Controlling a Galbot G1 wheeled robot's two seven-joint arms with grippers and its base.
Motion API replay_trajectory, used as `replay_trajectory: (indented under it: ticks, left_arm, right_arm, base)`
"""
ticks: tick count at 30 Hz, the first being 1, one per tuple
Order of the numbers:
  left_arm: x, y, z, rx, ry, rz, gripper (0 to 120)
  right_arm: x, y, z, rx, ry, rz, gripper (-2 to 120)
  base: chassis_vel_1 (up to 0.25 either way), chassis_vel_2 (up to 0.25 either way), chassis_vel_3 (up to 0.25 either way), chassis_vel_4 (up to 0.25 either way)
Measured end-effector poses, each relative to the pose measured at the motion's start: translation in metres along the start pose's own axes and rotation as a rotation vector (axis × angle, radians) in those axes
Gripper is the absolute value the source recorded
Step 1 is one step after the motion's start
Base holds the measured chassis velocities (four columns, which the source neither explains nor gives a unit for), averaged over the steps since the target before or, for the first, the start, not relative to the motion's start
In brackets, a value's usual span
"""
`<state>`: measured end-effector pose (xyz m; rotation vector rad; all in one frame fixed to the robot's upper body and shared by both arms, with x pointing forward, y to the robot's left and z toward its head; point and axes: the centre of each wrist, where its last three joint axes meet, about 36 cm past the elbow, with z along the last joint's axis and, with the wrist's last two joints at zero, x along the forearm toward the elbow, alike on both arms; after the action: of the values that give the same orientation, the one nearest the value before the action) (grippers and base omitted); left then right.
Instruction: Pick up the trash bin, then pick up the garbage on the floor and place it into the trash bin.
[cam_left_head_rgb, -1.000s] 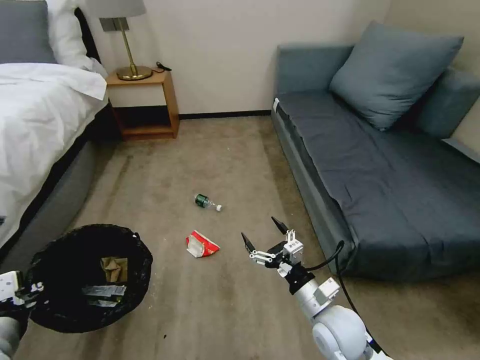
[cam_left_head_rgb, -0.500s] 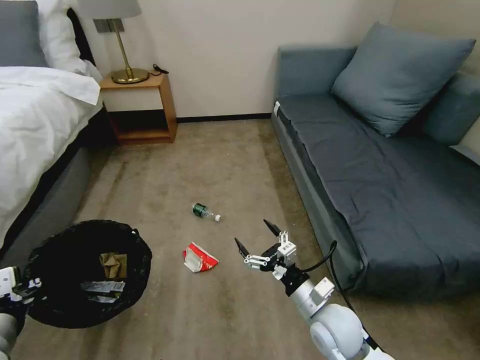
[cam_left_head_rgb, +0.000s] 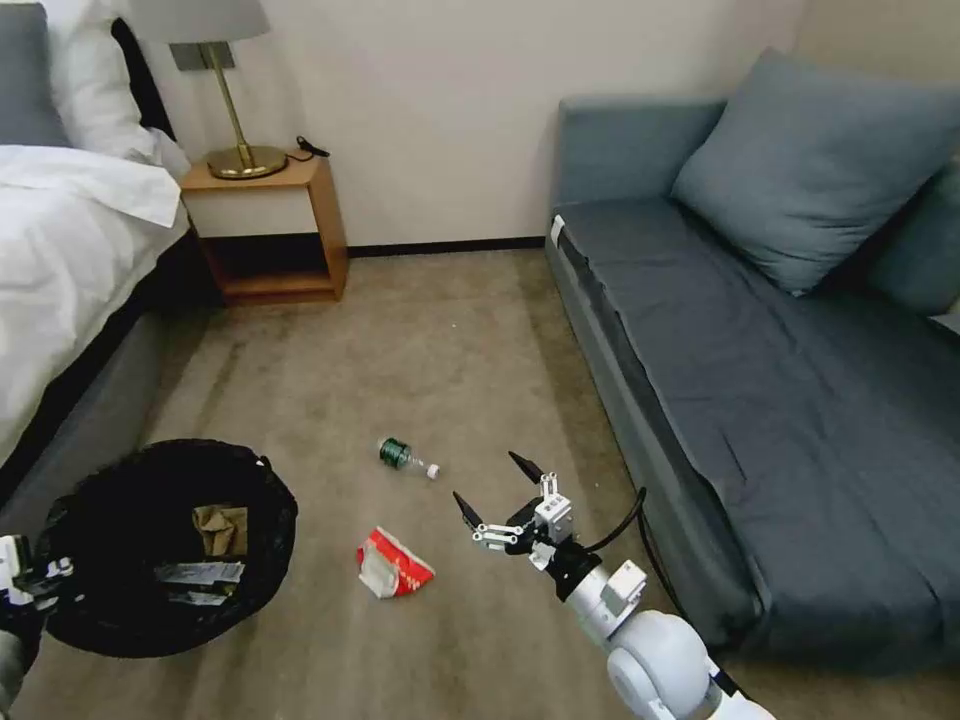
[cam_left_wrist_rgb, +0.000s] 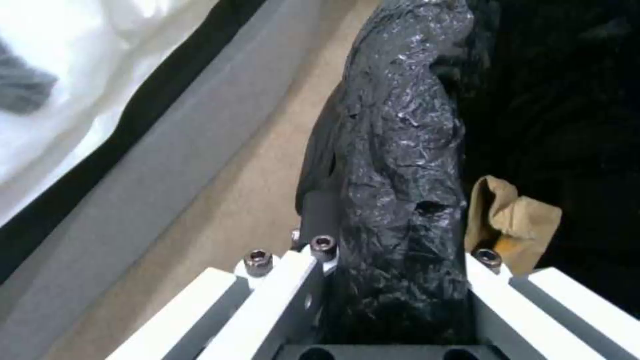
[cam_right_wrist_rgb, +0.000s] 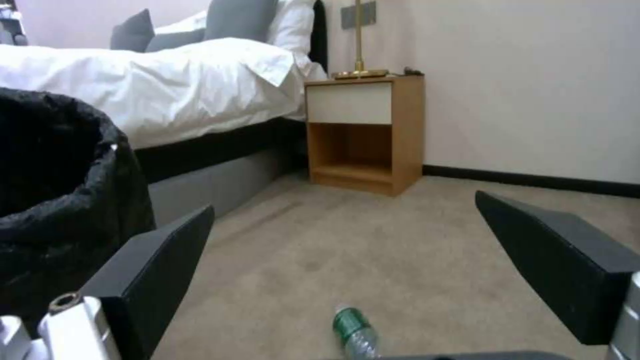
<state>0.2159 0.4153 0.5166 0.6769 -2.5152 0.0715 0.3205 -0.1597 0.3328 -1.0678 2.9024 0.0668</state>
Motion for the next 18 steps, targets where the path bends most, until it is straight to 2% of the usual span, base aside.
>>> replay_trajectory:
  ticks: [12,14,18]
  left_arm:
    - [-0.003,0.002,0.001,0.002,0.002,-0.01,2]
    - [-0.005,0.004,0.002,0.004,0.004,-0.018,2]
    - [-0.007,0.006,0.008,-0.017,0.007,-0.049,2]
  right_arm:
    - [-0.006,0.003,0.014,0.049,0.067,-0.049,100]
    - [-0.009,0.007,0.018,0.061,0.137,-0.088,100]
    - [-0.021,0.011,0.015,-0.013,0.253,-0.181,100]
  base:
    - [-0.176,0.174,0.169,-0.176]
    - [-0.122,0.125,0.129,-0.125]
    - [-0.032,0.031,0.041,-0.02]
